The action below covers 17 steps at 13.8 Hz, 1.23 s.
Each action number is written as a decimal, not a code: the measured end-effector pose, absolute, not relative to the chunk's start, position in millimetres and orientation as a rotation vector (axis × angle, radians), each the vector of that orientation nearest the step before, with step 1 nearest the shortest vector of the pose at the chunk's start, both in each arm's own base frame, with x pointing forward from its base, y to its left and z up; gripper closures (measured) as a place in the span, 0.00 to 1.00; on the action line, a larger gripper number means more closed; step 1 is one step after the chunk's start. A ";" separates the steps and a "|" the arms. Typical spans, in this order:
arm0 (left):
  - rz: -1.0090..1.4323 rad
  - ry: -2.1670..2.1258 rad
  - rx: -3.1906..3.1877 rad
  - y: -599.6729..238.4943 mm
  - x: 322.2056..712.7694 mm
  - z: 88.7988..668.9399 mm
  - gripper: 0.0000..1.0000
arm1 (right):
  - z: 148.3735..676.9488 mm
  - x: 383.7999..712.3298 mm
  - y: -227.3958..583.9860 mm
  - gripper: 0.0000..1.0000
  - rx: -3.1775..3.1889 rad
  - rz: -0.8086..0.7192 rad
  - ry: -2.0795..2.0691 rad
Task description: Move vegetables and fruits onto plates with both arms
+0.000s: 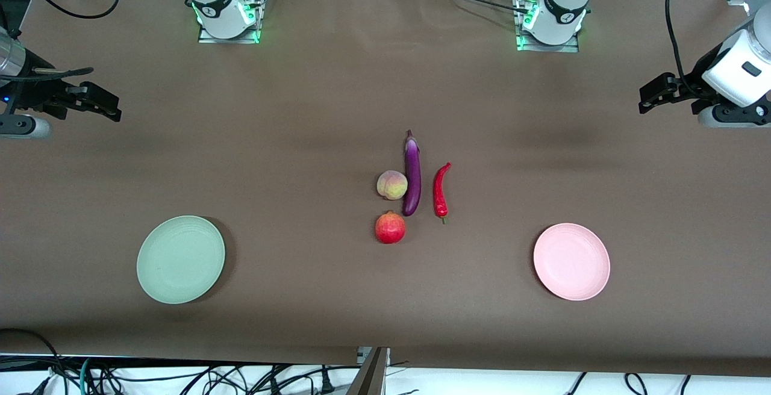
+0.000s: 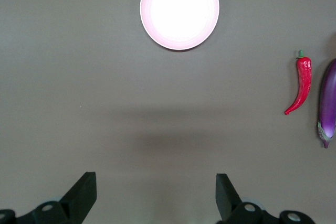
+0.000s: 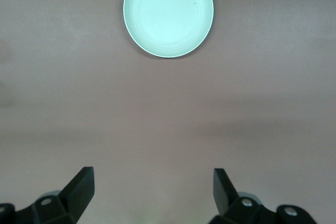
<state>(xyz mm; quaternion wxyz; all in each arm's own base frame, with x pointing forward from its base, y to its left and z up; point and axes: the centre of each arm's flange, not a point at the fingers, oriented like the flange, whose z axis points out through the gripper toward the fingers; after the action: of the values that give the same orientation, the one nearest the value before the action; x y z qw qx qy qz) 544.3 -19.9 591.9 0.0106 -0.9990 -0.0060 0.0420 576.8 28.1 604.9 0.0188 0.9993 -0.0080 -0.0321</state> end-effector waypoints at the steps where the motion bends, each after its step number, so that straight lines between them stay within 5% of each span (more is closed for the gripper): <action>1: 0.133 -0.017 -3.118 -20.5 544.6 591.3 0.00 | 604.9 576.9 28.1 0.00 3.102 -0.100 -0.025; 17: 0.310 0.038 -3.103 -38.9 555.2 549.5 0.00 | 605.2 577.1 28.5 0.00 3.102 -0.096 -0.033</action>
<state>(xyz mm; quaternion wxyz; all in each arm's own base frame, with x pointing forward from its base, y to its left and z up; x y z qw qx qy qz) 555.2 -38.9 549.5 0.0114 -0.9949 0.0123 0.0993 577.1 28.5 605.2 0.0188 0.9993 -0.0105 -0.0308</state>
